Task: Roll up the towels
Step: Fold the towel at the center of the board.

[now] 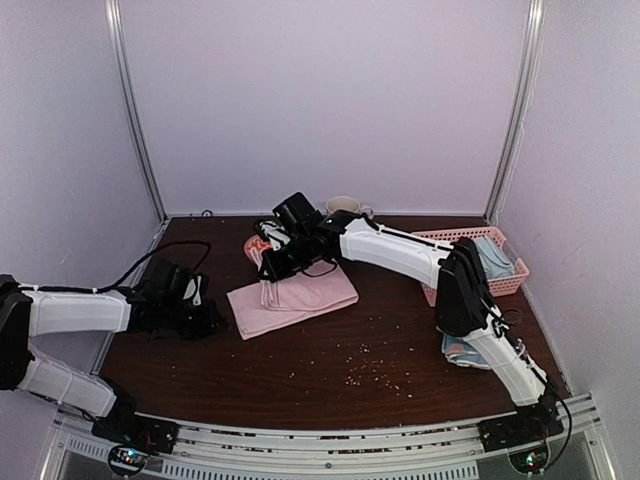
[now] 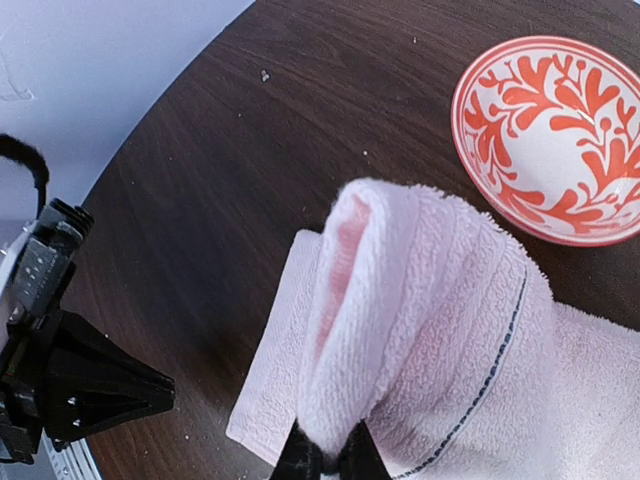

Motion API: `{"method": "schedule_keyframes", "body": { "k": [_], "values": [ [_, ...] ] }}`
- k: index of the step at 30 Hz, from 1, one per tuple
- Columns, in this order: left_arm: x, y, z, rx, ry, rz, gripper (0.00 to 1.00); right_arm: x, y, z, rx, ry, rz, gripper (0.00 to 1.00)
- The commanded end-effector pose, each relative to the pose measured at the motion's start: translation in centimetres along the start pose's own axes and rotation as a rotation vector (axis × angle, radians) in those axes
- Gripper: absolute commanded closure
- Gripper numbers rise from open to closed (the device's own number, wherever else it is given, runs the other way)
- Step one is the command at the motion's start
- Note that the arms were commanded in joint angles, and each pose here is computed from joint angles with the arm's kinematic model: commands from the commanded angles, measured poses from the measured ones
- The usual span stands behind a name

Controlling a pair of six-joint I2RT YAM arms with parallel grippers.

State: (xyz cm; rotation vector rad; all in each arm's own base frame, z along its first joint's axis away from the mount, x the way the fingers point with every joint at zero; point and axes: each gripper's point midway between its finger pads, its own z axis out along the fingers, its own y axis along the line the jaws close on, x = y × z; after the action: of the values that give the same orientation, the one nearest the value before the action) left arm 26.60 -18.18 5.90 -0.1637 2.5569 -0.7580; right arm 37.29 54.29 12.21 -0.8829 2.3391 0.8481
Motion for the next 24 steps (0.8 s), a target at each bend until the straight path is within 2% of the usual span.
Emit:
{"method": "schedule_keyframes", "body": {
  "k": [1,9,20,24],
  "values": [
    [1.6,1.9,0.6,-0.051,0.050,-0.021,0.93,1.3,-0.3,3.0,-0.057,0.019,0.052,1.00],
    [2.9,3.1,1.8,-0.069,0.084,-0.051,0.93,2.4,3.2,3.7,-0.199,0.053,0.031,1.00],
    [3.8,3.8,3.1,-0.059,0.105,-0.071,0.94,4.1,5.8,5.2,-0.255,0.079,0.026,1.00],
    [3.7,4.0,3.0,-0.066,0.092,-0.078,0.94,3.8,6.7,3.8,-0.260,0.087,0.013,1.00]
  ]
}}
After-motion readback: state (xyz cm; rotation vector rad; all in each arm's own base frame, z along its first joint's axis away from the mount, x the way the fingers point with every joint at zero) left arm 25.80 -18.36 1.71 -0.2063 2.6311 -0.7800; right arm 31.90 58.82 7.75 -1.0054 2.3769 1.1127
